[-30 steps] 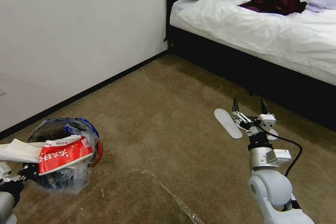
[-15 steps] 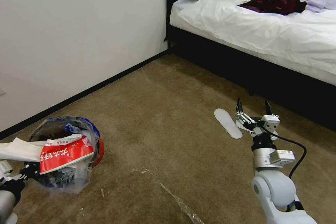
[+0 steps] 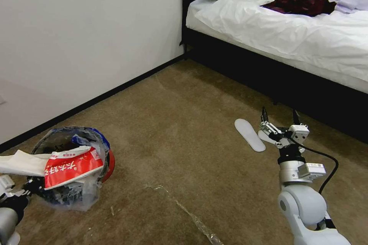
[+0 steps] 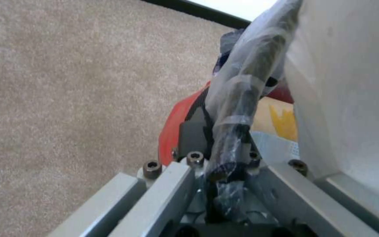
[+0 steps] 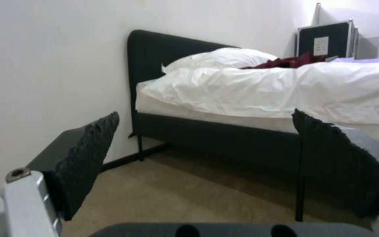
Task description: Pick up the trash bin and place the garbage on the floor into it.
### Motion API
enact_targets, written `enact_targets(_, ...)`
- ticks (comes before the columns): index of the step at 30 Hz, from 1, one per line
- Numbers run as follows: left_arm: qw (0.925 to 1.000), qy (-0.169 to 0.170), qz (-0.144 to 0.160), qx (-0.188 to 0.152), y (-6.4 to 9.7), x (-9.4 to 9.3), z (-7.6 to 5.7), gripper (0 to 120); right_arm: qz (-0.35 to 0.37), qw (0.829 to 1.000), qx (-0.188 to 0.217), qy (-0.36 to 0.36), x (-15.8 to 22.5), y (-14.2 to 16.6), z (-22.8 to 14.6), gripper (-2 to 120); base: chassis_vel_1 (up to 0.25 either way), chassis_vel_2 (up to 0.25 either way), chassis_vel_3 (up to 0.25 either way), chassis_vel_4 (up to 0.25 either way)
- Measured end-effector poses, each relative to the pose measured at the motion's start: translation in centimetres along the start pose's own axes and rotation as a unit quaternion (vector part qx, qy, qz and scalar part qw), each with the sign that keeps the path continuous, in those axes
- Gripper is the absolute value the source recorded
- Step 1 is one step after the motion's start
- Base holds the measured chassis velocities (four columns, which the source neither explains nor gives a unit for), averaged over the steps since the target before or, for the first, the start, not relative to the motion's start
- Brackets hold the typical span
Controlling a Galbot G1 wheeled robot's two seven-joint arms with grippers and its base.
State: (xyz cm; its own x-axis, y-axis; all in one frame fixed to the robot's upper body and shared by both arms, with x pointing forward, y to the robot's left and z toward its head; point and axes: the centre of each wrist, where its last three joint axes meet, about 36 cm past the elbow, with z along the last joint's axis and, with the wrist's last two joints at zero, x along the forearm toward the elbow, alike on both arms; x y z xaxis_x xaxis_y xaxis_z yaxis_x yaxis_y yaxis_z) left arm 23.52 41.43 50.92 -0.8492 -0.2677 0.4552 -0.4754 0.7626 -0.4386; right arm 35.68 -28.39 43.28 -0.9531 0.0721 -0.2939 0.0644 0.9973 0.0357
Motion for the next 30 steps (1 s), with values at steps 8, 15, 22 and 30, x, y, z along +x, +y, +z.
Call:
enact_targets(8,1.0,0.0,0.0,0.0,0.01,0.0,-0.01,0,-0.001,1.0,-0.001,0.002,0.16,-0.01,0.06,100,0.0,0.0,0.0,0.0)
enact_targets(15,1.0,0.003,0.002,0.001,0.09,-0.45,0.01,0,0.001,1.0,0.003,0.002,0.3,-0.37,-0.07,100,0.0,0.0,0.0,0.0)
enact_targets(22,1.0,0.004,0.003,0.003,0.3,-0.52,0.0,0,0.0,1.0,0.005,0.001,0.13,-0.51,-0.18,100,0.0,0.0,0.0,0.0)
enact_targets(30,1.0,0.004,0.001,0.002,0.51,-0.41,0.04,0,-0.002,1.0,0.005,0.003,0.08,-0.52,-0.01,100,0.0,0.0,0.0,0.0)
